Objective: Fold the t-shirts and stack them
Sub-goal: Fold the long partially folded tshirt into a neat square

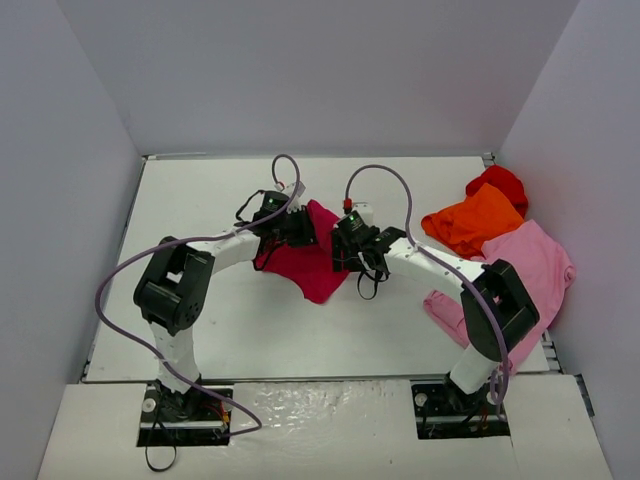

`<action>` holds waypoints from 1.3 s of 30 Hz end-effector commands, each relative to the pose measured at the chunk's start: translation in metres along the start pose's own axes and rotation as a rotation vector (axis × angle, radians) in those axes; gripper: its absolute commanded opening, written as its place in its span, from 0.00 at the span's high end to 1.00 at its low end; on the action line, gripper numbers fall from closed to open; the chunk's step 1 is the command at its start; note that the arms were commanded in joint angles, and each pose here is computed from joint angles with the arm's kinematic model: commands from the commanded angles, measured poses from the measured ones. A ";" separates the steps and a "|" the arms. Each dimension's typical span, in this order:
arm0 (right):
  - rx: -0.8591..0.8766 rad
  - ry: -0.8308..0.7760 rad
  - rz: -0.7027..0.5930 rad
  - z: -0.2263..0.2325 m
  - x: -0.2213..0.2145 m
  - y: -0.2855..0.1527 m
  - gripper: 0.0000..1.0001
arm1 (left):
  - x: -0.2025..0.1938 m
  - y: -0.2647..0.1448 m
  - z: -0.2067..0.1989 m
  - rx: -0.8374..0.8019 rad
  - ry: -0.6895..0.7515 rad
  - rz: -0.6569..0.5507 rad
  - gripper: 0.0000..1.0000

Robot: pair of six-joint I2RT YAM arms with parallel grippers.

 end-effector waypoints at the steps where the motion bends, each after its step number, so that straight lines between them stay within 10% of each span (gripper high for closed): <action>1: 0.072 -0.026 -0.136 0.021 0.013 0.005 0.37 | 0.015 -0.007 -0.019 -0.073 0.037 -0.069 1.00; 13: 0.017 -0.120 -0.152 0.027 0.018 0.044 0.44 | 0.014 -0.004 -0.016 -0.063 0.031 -0.062 1.00; 23: -0.022 -0.115 -0.204 0.024 0.035 0.029 0.98 | 0.015 -0.002 -0.014 -0.056 0.036 -0.059 1.00; 39: 0.031 -0.144 -0.325 0.017 0.093 -0.070 1.00 | -0.004 -0.016 0.000 -0.009 0.036 -0.029 1.00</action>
Point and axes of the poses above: each gripper's point midway between its finger pads, its own y axis out along the fingers, its own z axis along the line the jaws close on, x = y × z, the point moved 10 cm from there along -y, back along the fingers, and after that the axes turned 10 degrees about -y, right-handed, at the moved point
